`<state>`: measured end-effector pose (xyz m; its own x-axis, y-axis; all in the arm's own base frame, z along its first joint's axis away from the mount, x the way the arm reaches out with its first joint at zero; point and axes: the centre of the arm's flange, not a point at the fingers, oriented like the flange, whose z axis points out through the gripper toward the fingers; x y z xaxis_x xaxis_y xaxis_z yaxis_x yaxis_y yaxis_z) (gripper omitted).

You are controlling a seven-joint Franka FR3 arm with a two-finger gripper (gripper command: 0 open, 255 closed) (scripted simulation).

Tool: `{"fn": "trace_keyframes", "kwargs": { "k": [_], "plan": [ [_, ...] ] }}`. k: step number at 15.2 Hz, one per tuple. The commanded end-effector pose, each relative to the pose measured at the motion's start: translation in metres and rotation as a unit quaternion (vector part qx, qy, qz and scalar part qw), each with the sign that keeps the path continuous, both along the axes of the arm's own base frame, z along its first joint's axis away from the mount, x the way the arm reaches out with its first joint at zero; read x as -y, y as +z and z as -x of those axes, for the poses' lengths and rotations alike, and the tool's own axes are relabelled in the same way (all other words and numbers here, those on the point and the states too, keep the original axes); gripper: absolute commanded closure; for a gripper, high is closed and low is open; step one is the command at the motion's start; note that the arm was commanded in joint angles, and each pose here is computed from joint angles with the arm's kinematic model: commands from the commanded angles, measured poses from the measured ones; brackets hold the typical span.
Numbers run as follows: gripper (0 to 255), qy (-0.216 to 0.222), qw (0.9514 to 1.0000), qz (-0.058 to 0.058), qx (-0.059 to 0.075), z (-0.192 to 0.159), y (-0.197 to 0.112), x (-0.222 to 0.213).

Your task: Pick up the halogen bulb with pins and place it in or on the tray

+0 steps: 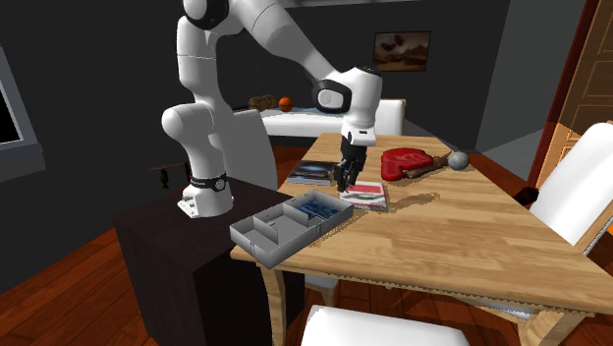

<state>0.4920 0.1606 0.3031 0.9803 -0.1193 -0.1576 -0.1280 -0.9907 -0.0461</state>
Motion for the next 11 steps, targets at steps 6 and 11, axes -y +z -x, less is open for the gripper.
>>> {"fn": "trace_keyframes", "kwargs": {
  "k": [6, 11],
  "plan": [
    [255, 0.000, 1.0000, 0.000, 0.000, 0.067, -0.009, 0.064],
    [255, 0.000, 1.0000, 0.000, 0.000, 0.116, -0.015, 0.112]
  ]
}}
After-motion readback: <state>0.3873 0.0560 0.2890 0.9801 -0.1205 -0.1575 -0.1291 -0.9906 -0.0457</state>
